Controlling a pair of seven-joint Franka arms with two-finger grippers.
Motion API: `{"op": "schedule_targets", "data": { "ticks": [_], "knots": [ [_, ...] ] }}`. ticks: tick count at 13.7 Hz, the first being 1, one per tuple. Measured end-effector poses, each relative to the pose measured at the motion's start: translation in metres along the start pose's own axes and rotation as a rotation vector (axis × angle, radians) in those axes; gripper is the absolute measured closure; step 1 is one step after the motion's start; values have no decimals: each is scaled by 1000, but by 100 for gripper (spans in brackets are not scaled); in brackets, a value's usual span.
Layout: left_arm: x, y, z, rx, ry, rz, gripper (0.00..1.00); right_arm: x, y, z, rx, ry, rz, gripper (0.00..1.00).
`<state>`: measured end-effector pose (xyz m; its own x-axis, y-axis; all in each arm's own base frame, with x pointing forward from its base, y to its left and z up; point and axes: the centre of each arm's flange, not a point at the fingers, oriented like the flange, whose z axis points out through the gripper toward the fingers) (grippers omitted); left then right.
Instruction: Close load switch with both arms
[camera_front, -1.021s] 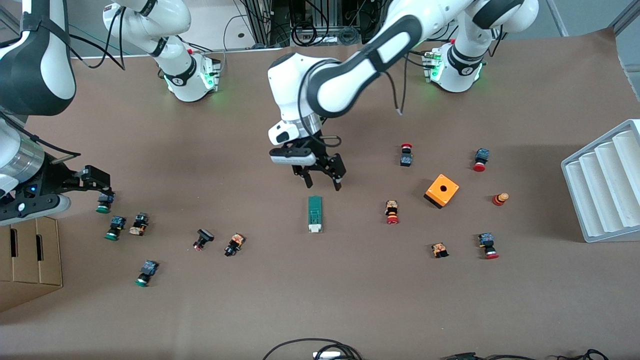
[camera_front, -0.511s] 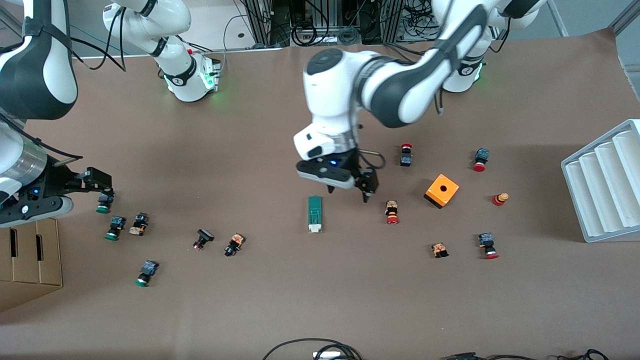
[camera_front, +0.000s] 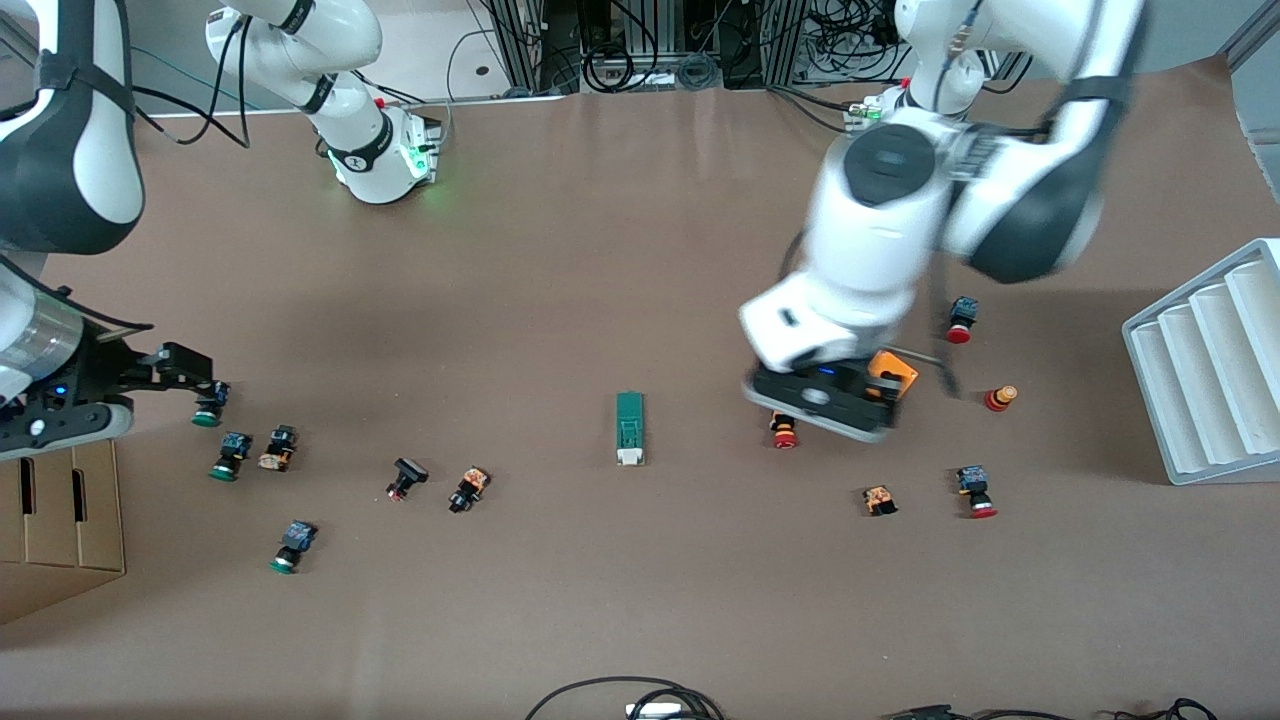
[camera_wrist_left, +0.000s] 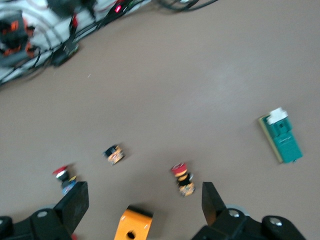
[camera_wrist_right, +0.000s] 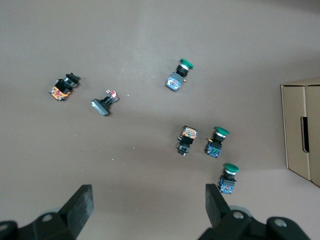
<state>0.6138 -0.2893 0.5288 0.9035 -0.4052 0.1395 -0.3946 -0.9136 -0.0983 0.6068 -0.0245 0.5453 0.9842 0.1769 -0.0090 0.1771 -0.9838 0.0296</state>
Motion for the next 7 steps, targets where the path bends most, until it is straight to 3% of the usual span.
{"op": "schedule_targets", "data": {
  "ticks": [7],
  "knots": [
    [-34,-111,-16,19,-142,-146,0,-1,3,-5,-2,9,5,0]
  ]
}}
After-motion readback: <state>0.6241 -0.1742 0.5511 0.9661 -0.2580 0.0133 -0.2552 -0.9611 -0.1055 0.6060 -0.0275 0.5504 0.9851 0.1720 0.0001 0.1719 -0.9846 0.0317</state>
